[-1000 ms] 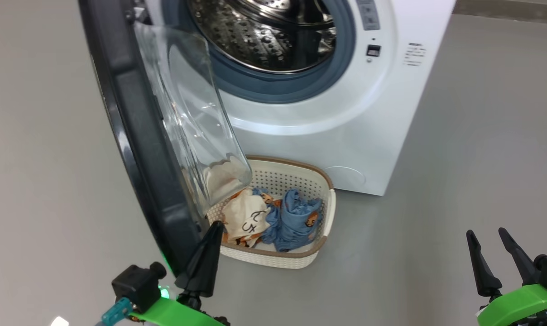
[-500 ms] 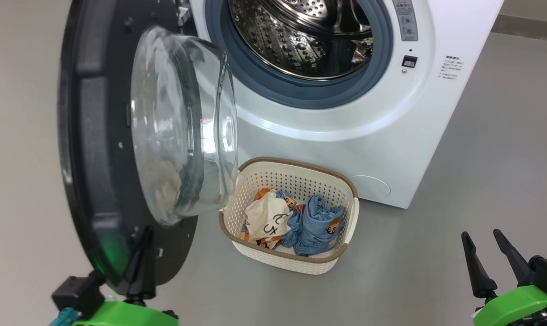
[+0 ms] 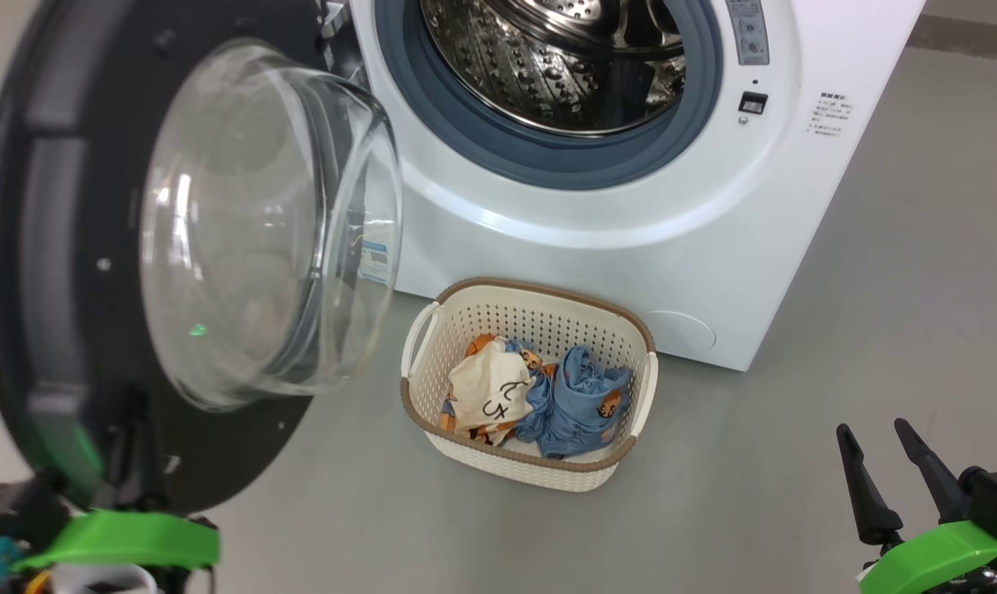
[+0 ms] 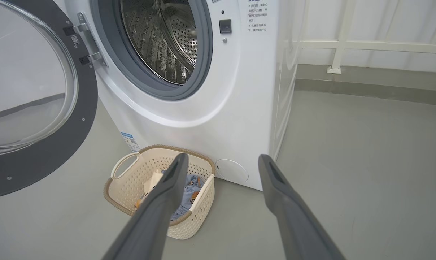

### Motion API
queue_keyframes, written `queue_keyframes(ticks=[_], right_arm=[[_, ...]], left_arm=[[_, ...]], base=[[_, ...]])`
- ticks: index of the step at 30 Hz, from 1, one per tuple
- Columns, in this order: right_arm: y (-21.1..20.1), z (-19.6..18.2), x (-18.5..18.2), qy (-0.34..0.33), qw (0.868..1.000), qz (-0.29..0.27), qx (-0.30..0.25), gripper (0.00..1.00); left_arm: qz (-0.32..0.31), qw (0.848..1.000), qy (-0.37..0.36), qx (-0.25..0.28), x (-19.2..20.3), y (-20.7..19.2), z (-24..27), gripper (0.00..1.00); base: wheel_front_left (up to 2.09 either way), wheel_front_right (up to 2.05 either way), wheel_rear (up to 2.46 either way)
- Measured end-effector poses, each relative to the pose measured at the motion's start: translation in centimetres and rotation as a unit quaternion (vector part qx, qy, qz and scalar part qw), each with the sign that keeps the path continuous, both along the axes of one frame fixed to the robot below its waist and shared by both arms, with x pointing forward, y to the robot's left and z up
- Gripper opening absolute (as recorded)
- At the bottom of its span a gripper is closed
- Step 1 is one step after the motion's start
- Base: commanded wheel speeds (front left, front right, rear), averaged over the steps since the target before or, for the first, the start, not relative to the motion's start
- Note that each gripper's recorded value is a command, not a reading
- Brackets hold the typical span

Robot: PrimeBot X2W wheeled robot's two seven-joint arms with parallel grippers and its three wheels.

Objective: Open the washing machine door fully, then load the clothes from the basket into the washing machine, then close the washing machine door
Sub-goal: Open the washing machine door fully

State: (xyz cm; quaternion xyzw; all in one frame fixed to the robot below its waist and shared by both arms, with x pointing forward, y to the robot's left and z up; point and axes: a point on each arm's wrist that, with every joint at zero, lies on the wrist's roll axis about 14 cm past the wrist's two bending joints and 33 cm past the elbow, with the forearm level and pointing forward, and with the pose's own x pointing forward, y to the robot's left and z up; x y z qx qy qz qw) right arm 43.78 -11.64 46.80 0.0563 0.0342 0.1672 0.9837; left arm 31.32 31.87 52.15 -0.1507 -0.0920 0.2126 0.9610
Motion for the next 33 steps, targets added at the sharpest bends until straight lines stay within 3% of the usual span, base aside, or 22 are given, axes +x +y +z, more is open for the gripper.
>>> queue_keyframes(ticks=[17,33], right_arm=[[-1.3,-2.7,1.8,0.025,1.0,-0.006,-0.012,1.0],[-1.1,-4.9,4.6,0.036,0.999,-0.002,-0.018,1.0]], left_arm=[[0.11,0.993,0.021,0.045,1.6,9.2,1.3,0.0],[0.164,0.982,0.062,0.064,4.3,14.9,1.0,0.0]], base=[[0.0,0.0,0.0],[0.0,0.0,0.0]])
